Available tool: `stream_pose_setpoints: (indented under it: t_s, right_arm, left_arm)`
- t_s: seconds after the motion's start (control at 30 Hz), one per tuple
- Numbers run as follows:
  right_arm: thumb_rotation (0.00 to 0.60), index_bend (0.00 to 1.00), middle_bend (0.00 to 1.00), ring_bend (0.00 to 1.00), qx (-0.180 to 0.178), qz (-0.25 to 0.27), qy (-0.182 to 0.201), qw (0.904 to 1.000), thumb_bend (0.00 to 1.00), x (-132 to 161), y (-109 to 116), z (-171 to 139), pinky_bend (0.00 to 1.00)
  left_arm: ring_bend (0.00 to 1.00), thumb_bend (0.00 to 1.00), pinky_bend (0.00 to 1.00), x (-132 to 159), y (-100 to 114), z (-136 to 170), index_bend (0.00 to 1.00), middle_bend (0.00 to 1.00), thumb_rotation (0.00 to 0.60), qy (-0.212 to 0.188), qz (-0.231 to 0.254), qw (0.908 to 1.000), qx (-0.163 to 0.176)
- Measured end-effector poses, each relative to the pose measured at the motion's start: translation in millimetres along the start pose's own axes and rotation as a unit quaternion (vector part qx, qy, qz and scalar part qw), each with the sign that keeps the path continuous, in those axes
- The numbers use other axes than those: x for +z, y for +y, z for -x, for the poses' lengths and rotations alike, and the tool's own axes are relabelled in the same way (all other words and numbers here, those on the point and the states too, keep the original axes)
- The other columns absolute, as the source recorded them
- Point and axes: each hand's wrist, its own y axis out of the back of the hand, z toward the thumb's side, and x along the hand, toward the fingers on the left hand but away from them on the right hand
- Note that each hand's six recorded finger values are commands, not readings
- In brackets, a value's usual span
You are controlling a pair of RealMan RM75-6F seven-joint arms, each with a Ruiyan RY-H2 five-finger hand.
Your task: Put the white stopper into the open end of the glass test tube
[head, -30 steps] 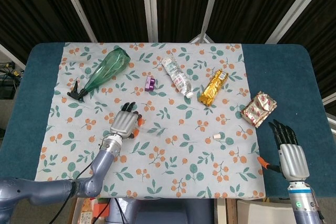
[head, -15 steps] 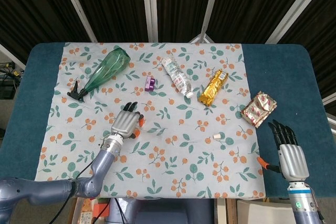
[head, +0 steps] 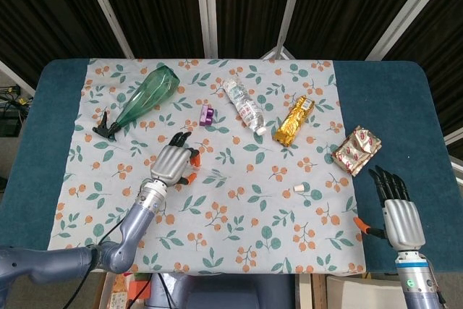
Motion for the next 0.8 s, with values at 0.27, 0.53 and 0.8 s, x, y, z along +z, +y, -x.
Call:
stream_pose_setpoints:
  t_s: [0.27,0.53,0.8]
  right_arm:
    - [0.6,0.01,0.0,0.0,0.003,-0.013,0.009,0.9999,0.15,9.5,-5.8,7.7,0.0]
    - [0.6,0.21,0.03,0.0,0.015,-0.022,0.047,0.9985,0.15,43.6,-20.8,30.6,0.0]
    - [0.6,0.35,0.09,0.0,0.041,-0.024,0.071,0.9963,0.15,86.3,-43.5,66.6,0.0]
  left_arm:
    - [0.05,0.47,0.0,-9.0,8.6,0.4,0.65,0.5,0.6,0.0,0.016,0.9998,0.007]
    - [0.05,0.47,0.0,-19.5,22.7,-1.7,0.65,0.5,0.6,-0.002,0.035,0.9992,0.022]
    - [0.05,0.47,0.0,-28.4,53.3,0.5,0.65,0.5,0.6,-0.011,0.051,0.9976,0.045]
